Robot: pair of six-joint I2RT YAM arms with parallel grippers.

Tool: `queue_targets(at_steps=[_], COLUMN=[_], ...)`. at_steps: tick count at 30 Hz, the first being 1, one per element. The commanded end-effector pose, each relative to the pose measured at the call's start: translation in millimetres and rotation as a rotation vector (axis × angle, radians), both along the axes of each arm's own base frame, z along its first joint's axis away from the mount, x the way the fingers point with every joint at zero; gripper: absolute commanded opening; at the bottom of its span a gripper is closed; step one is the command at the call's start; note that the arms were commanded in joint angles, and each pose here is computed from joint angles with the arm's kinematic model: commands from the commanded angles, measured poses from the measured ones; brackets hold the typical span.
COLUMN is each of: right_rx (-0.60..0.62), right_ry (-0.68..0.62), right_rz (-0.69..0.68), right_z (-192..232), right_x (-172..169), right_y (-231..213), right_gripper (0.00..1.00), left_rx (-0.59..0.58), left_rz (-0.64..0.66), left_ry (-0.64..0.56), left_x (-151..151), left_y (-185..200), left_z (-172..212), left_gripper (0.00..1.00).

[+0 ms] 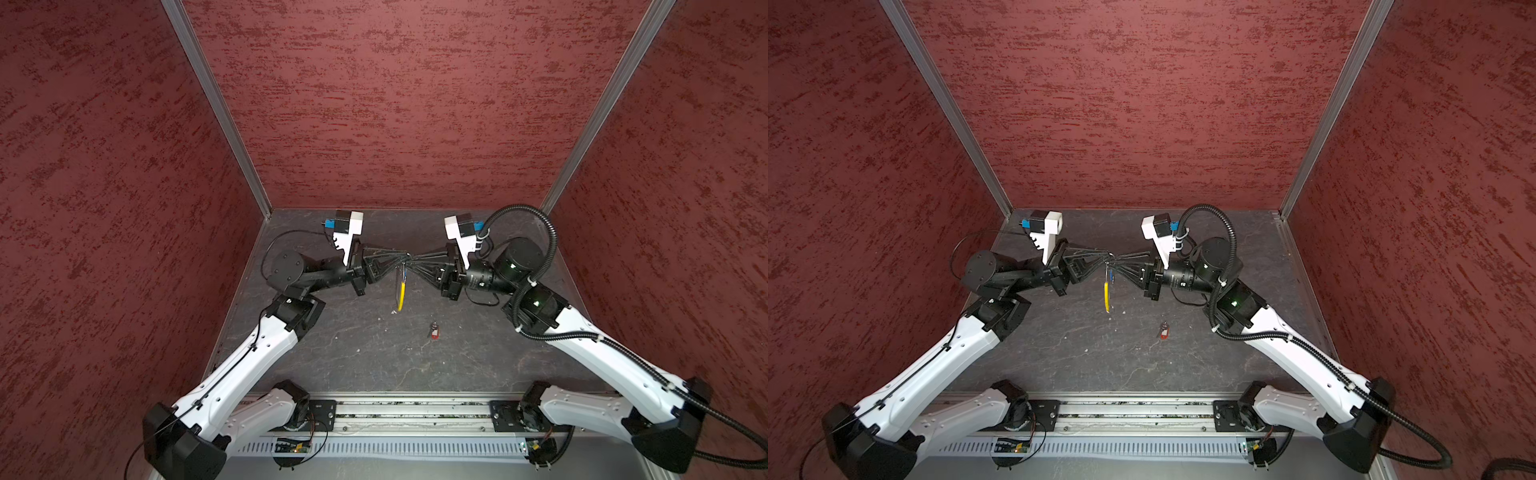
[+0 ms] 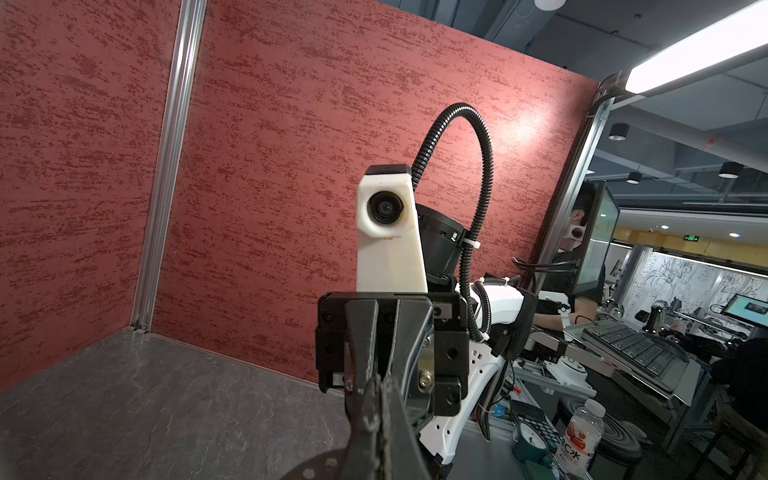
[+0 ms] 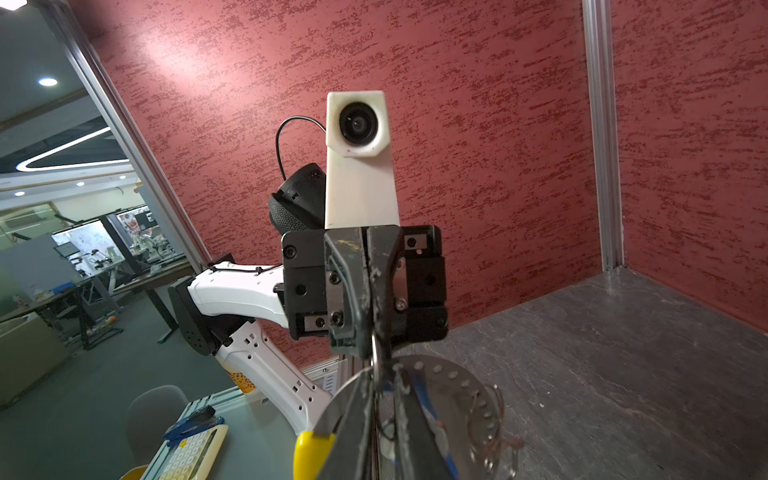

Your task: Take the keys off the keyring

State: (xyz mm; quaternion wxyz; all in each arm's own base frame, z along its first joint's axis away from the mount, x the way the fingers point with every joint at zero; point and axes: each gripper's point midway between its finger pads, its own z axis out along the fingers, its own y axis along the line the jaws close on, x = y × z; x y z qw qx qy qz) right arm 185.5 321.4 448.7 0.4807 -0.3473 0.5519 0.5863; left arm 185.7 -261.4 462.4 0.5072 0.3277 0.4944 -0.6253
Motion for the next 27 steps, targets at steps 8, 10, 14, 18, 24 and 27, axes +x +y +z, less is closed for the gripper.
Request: queue_targets(at_steps=[8,10,14,18,24,27], right_rx=[0.033,0.031,0.029,0.024,0.054,0.064], right_ry=[-0.027,-0.027,-0.025,-0.034,-0.062,-0.068], right_rz=[0.055,0.060,0.051,0.024,-0.021,-0.038], right_z=[11,12,11,10,13,15], right_x=[-7,-7,-6,-5,-5,-5], right_y=[1,1,1,-2,-10,-13], right_gripper=[0.00,0.00,0.12,0.26,0.46,0.49], left_rx=[-0.012,-0.010,-0.010,-0.009,-0.007,-0.005], left_rz=[-0.013,-0.011,-0.009,-0.006,0.004,0.005], left_ry=[-0.027,-0.026,-0.029,-0.027,-0.034,-0.033], left_x=[-6,-5,-5,-5,-6,-6], left_y=[0,0,0,0,1,1], left_z=[4,3,3,3,4,4], left_gripper=[0.00,0.00,0.00,0.00,0.00,0.00])
